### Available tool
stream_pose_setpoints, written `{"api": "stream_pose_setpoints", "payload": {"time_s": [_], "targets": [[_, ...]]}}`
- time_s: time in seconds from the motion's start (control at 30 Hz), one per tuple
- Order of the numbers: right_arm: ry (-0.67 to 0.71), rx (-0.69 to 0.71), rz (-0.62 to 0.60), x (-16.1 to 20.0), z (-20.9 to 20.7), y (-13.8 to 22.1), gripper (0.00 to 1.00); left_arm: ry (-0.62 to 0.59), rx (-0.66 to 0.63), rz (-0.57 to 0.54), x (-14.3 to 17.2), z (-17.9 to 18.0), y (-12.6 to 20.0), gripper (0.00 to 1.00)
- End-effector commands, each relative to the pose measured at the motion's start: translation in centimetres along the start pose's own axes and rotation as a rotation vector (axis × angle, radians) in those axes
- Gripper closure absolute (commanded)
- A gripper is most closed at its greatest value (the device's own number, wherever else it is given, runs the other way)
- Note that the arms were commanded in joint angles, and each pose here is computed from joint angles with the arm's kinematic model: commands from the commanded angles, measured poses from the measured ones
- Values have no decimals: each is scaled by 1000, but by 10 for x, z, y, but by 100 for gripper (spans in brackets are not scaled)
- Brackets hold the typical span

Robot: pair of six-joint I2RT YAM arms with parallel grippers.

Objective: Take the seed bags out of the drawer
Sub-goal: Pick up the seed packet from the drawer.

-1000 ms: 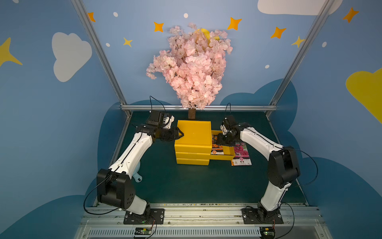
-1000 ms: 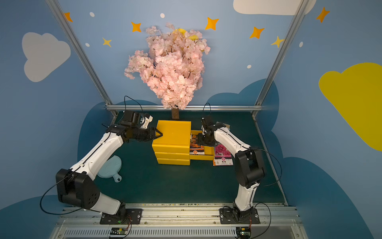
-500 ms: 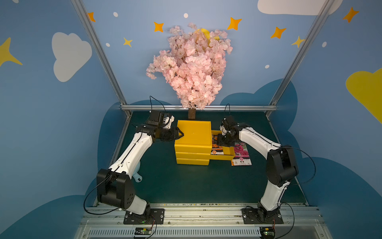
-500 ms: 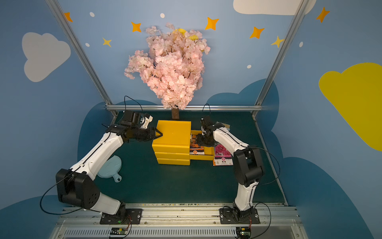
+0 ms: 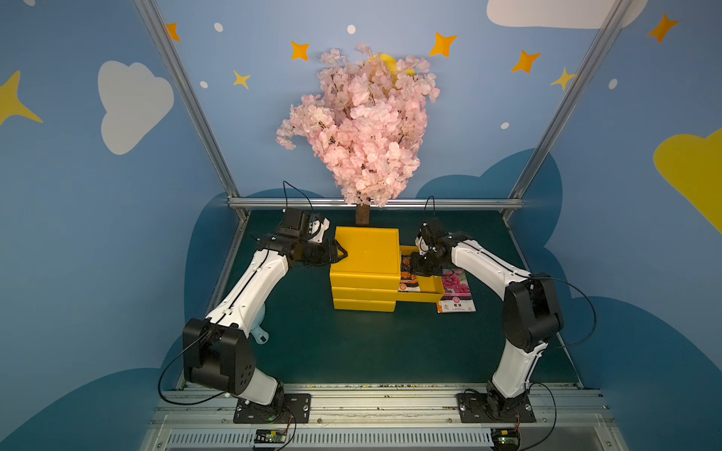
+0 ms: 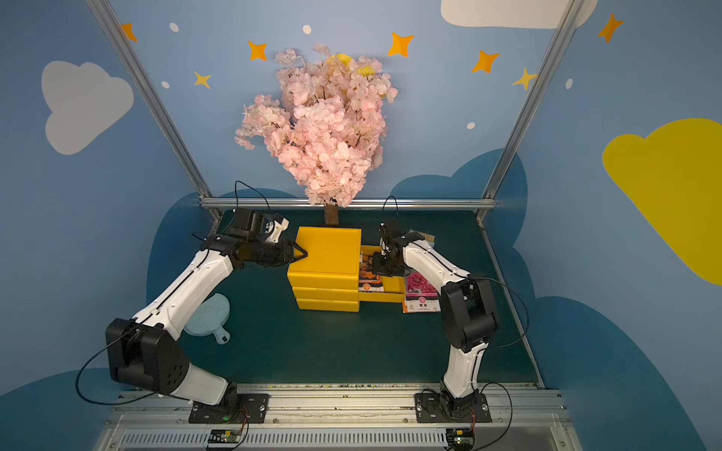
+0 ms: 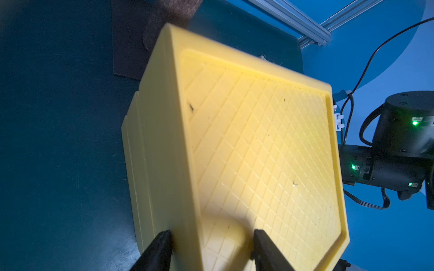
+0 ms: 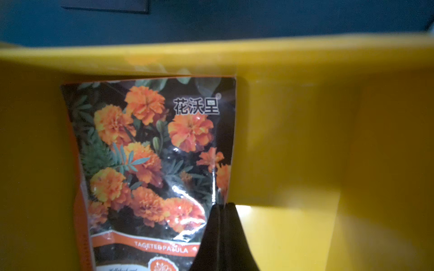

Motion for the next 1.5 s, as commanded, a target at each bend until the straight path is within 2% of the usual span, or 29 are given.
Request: {"api": "stream_pose_setpoints", "payload": {"time_s": [0.0,0.2,0.53,0.9,1.17,1.47], "targets": [[-11,-86,-50,-7,9,19,100,33,-51,120,16,13,-20,43],[-42,-147,-79,-9,6,38,100,30,-57,121,18,14,-20,43],[-25,-151,-133,-10,-1,77,100,35,-50,120,17,13,-19,43],[-2,-139,-146,-10,-8,87,100,38,-52,119,17,13,-19,43],[-3,-217,-140,-12,0,87,100,36,-54,118,17,12,-18,43],[-33,-291,-197,-17,0,115,100,40,-54,117,16,12,-18,43]]}}
Point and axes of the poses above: each gripper's point midway between its finger pads, its own y axis back along the fingers, its own z axis along the line the jaws close on, x = y × z, the point moved 9 cm from there along y, back along the fingers, and after that the axes turned 2 degrees about -y, right-handed, at the moved point
